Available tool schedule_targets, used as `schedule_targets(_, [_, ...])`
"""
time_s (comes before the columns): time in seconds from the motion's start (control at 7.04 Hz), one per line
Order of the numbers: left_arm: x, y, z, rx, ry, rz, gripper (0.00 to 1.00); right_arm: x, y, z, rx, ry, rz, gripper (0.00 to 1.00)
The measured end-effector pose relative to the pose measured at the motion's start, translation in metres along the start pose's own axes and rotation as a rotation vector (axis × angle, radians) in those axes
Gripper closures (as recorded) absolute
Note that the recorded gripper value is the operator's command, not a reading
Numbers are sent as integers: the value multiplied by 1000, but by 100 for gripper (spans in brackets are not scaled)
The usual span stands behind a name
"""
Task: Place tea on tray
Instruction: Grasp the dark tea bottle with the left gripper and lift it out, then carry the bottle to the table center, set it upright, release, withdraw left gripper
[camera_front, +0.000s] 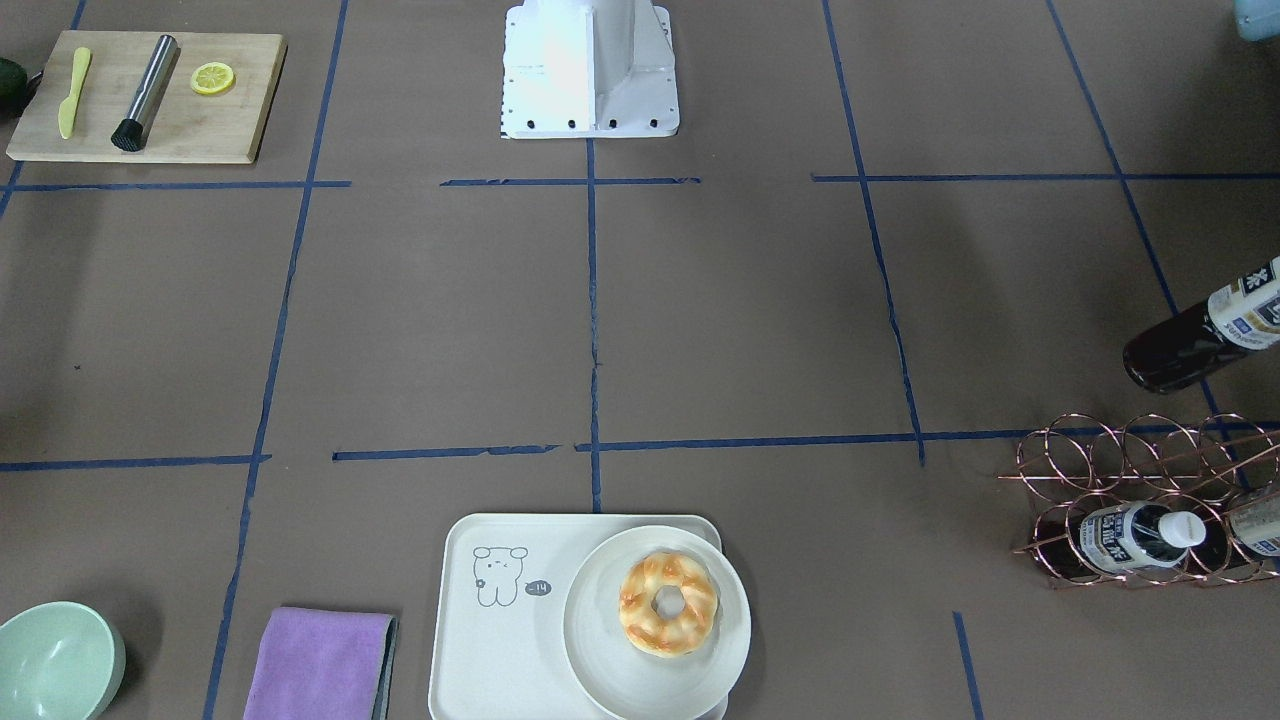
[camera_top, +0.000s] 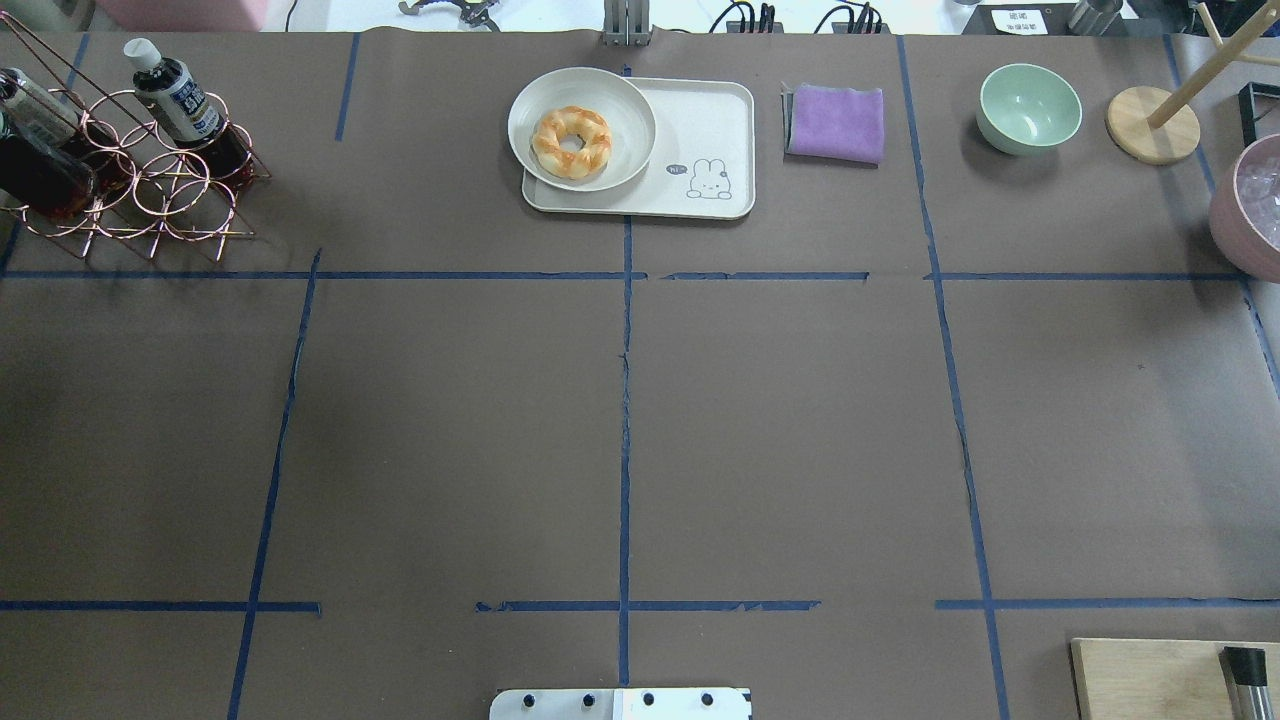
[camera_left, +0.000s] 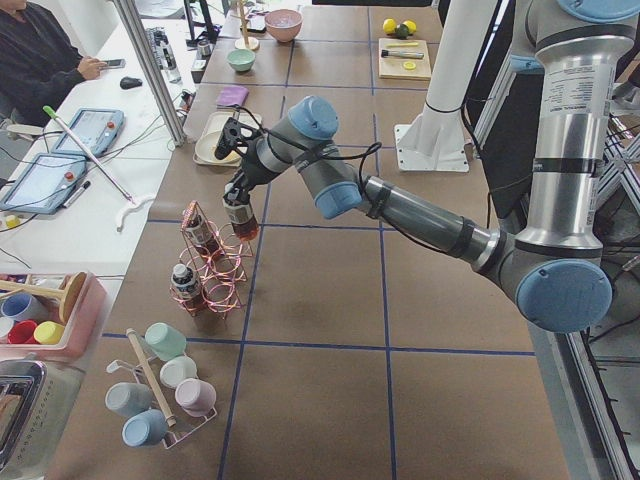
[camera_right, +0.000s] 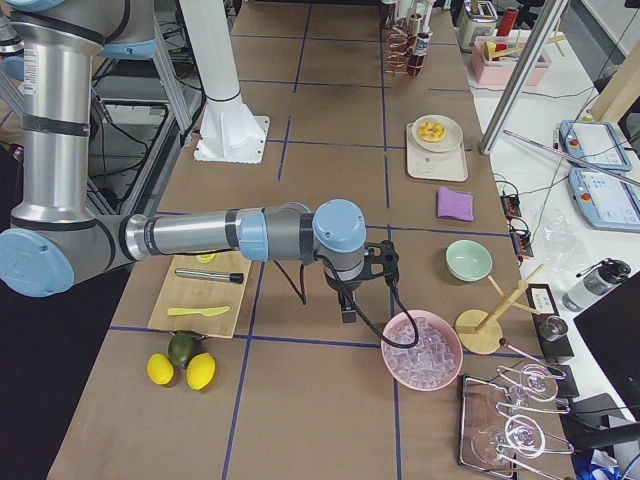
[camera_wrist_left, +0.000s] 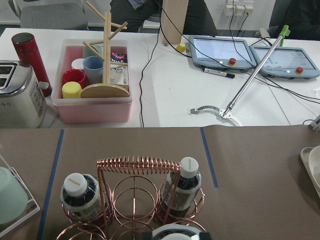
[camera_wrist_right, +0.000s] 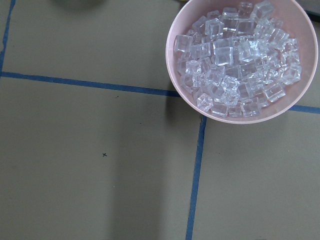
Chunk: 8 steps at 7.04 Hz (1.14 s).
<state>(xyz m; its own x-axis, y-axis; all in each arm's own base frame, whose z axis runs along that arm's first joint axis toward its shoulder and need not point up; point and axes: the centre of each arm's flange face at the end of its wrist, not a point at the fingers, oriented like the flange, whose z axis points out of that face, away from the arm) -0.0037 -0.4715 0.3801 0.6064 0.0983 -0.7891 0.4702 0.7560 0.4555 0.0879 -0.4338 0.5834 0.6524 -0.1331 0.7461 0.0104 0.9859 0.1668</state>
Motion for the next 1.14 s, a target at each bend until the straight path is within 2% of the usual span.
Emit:
schedule_targets(0.14, [19, 12, -7, -13, 1, -8, 100, 0, 0, 0, 0, 0, 0, 0])
schedule_targets(0.43, [97, 41, 10, -43, -49, -3, 100, 0, 0, 0, 0, 0, 0, 0])
schedule_targets(0.85, [281, 60, 51, -75, -92, -22, 100, 0, 0, 0, 1, -1, 1, 0])
schedule_targets(1.14, [389, 96, 67, -95, -98, -47, 100, 0, 1, 0, 0, -1, 0, 0])
